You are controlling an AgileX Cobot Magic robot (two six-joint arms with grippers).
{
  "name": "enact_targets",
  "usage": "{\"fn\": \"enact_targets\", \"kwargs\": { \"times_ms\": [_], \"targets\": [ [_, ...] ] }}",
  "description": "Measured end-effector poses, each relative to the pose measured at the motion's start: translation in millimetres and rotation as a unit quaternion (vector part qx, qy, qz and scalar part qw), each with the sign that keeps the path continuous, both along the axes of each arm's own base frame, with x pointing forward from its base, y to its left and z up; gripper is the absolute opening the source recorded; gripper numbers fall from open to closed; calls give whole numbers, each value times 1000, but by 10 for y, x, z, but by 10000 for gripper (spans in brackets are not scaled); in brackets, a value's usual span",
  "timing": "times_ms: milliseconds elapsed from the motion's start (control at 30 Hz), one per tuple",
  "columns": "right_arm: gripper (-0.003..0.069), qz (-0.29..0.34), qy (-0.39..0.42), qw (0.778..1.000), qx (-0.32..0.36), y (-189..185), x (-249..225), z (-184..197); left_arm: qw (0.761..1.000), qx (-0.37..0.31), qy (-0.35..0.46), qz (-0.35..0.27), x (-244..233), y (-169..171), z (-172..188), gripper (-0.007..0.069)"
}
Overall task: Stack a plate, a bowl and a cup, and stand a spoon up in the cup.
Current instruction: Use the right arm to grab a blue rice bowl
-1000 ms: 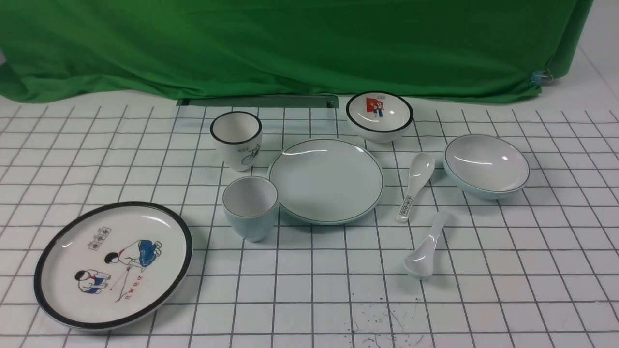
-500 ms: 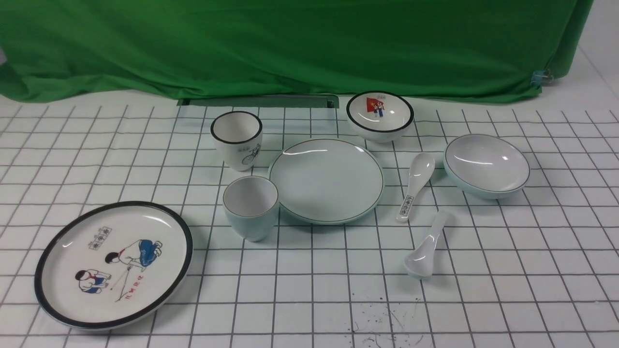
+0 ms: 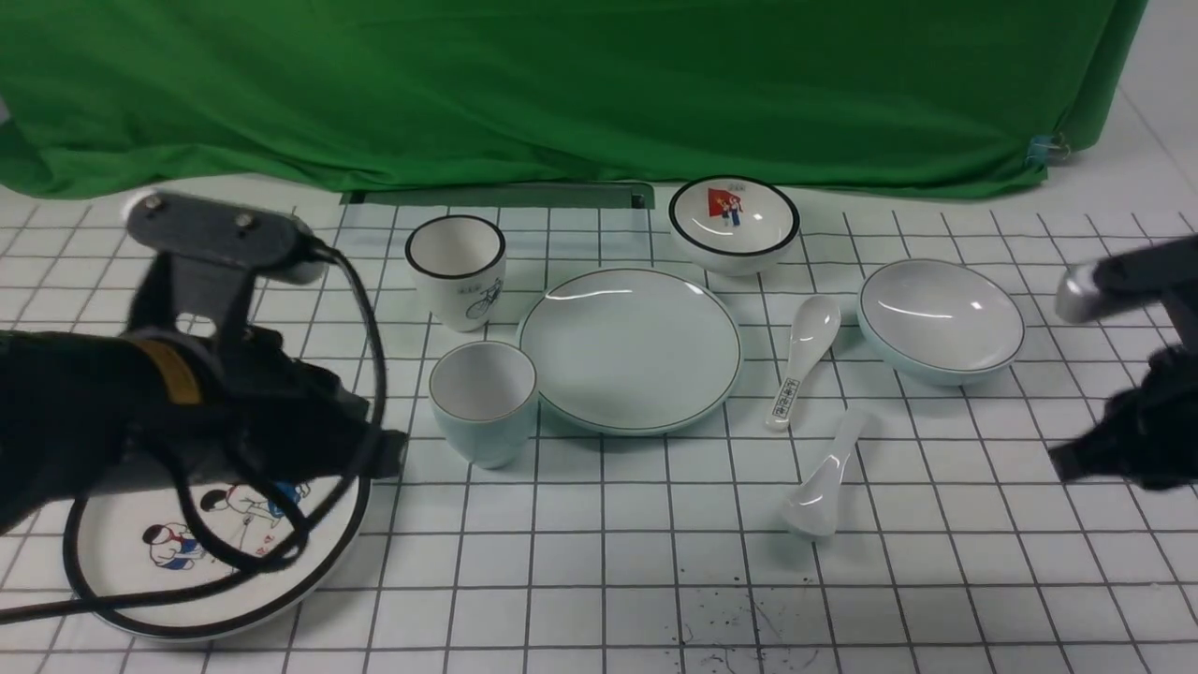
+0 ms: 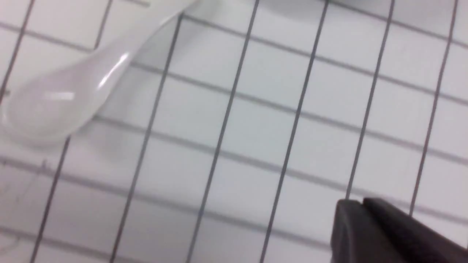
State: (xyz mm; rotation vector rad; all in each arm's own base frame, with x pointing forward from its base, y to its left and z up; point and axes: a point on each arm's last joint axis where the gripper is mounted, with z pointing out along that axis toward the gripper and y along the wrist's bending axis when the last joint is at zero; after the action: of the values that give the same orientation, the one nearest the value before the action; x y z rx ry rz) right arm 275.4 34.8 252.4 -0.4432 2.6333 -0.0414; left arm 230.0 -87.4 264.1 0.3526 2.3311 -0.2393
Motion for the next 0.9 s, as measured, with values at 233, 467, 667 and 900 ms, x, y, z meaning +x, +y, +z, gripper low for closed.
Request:
{"fn": "enact_targets", "kwargs": {
  "times_ms": [233, 467, 667, 900],
  "targets": [
    [379, -39, -32, 999, 6, -138, 1001, 94, 1000, -14, 25, -1, 4, -68, -70, -29],
    [445, -94, 1, 995, 31, -278, 1744, -233, 999, -19, 29, 0, 0, -73, -71, -29],
    [345, -102, 50, 993, 31, -274, 1927, -625, 999, -19, 27, -1, 2, -74, -69, -29],
    [83, -92, 60, 993, 33, -275, 1932, -590, 999, -20, 27, 0, 2, -75, -69, -29]
  ]
}}
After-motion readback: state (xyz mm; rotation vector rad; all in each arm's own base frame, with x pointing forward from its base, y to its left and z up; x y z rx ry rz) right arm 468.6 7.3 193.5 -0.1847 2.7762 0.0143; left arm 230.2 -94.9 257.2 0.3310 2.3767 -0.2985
